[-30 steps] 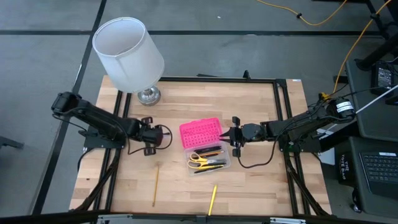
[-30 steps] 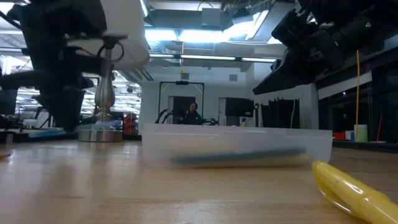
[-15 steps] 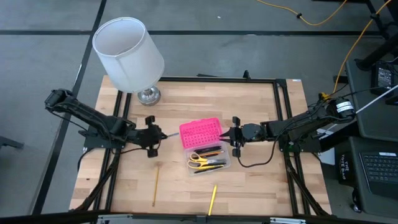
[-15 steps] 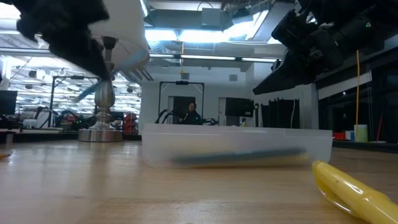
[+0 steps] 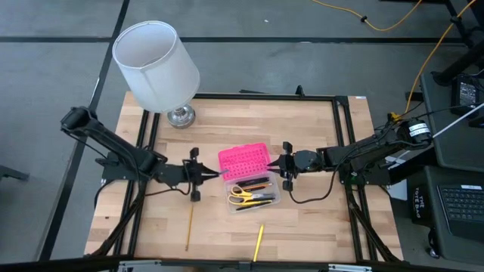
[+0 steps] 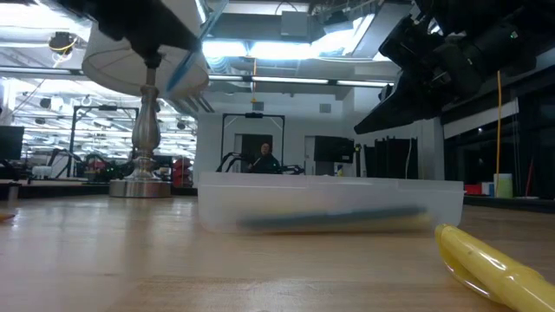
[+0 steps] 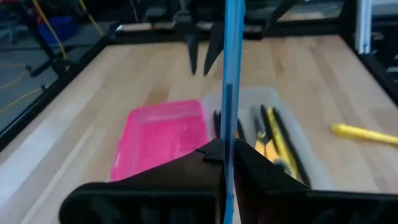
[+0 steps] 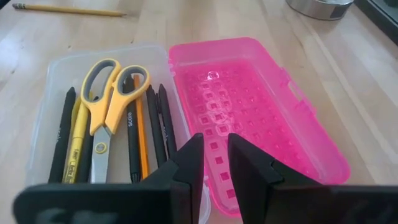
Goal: Pick & place school supplies into a supply box
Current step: Put the light blue pen into the pink supply box
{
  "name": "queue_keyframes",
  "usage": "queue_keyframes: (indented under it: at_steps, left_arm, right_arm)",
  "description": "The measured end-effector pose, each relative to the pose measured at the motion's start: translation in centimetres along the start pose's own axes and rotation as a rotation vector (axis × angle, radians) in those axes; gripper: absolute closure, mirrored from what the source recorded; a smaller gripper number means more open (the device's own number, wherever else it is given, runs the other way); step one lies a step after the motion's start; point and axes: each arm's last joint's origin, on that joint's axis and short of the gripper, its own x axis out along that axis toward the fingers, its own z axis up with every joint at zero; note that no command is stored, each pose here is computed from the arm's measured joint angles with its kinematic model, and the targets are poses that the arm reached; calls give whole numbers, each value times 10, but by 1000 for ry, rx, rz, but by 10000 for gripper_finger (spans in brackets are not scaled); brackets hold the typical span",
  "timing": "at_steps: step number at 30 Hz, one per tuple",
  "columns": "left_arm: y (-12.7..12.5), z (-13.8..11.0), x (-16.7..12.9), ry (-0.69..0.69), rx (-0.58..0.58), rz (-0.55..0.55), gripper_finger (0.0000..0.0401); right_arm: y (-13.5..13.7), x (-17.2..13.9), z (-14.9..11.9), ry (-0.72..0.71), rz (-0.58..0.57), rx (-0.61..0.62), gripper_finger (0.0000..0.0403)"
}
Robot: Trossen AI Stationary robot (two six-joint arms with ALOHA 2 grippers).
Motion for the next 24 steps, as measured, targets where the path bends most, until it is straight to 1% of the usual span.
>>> queue_keyframes:
  at_steps: [4,8,11,15,20,24]
  left_arm:
    - [-11,-4,8,-8,47,-32,398]
    - [-17,-11,16,11,95,-19,398]
    - [-19,-16,20,33,102,-15,398]
    - [-21,-16,22,30,116,-47,398]
    - [-23,-7,21,-42,165,-134,398]
    - [-23,0,23,-100,203,-226,398]
  right_arm:
    - [0,0,0,1,0,-2,325]
    - [0,0,0,2,0,5,325]
    - [0,0,0,2,-1,13,325]
    - [0,0,0,2,-1,28,325]
    - [0,0,0,-5,-1,23,325]
    - [-1,0,7,-66,-2,-21,325]
